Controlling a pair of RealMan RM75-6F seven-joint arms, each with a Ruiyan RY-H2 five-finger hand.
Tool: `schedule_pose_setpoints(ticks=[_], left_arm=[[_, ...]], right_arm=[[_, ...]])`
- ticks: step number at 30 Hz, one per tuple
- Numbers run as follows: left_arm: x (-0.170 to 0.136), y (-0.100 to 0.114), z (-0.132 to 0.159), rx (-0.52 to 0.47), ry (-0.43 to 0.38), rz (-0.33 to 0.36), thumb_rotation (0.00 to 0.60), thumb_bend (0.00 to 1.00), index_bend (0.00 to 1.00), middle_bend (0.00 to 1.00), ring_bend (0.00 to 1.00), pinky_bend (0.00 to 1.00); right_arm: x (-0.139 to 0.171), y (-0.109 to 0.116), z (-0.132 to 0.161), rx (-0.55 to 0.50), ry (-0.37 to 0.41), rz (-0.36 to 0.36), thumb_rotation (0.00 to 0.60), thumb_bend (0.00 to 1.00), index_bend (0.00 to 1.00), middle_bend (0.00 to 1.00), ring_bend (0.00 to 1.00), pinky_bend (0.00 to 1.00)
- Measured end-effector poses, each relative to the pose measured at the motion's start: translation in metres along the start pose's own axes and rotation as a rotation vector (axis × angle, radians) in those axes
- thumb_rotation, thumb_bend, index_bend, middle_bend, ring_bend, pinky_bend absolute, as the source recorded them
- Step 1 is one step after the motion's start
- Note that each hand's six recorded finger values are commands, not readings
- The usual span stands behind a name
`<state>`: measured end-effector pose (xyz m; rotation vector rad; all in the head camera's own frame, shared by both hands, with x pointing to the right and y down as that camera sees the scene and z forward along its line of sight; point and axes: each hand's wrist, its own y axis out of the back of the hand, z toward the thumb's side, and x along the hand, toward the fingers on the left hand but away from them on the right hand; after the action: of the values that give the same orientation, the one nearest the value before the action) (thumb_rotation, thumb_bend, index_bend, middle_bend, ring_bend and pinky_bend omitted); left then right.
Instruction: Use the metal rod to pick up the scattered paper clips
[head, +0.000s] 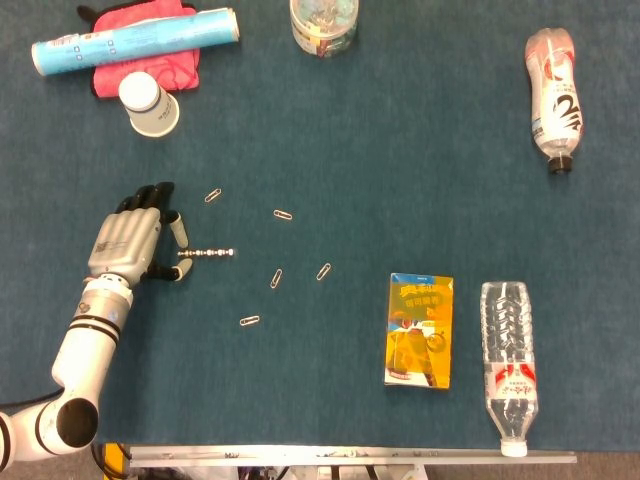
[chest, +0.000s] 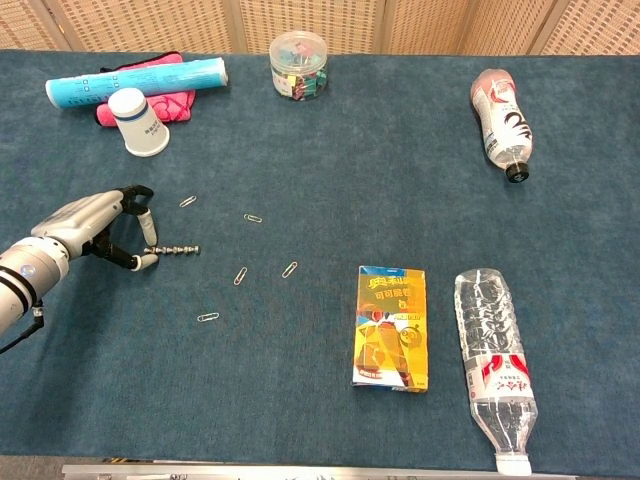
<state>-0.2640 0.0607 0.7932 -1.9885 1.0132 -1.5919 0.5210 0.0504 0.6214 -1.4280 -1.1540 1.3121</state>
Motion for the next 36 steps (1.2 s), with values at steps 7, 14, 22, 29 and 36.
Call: schedule_pose_setpoints(ticks=[7,14,22,29,36], left_arm=[[0.001,-0.001,0.0,0.004,-0.001,-0.007,0.6,0.27,0.53,0.09,0.0,0.1],[0.002,-0.001,0.0,0.003,0.001,-0.011,0.6,0.3,0.53,0.09,0.0,0.1],[0.002,-0.001,0.001,-0.001,-0.002,-0.012,0.6,0.34,0.54,0.09,0.0,0.1],[0.0,0.003,0.004,-0.003,-0.012,-0.002,0.6,0.36,0.55,0.09,0.0,0.11],[-0.005,0.01,0.006,0.006,-0.025,0.014,0.6,0.37,0.56,0.1,0.0,0.11]], right_arm=[[0.0,-0.001,0.0,-0.002,-0.001,0.002,0.6,0.03,0.19,0.16,0.13,0.53],[0.0,-0.002,0.0,-0.003,-0.002,0.004,0.6,0.03,0.19,0.16,0.13,0.53],[0.0,-0.002,0.0,-0.005,-0.002,0.004,0.6,0.03,0.19,0.16,0.13,0.53],[0.0,-0.002,-0.001,-0.007,-0.003,0.003,0.6,0.03,0.19,0.16,0.13,0.53],[0.0,-0.001,-0.001,-0.009,-0.003,0.0,0.6,0.03,0.19,0.16,0.13,0.53]])
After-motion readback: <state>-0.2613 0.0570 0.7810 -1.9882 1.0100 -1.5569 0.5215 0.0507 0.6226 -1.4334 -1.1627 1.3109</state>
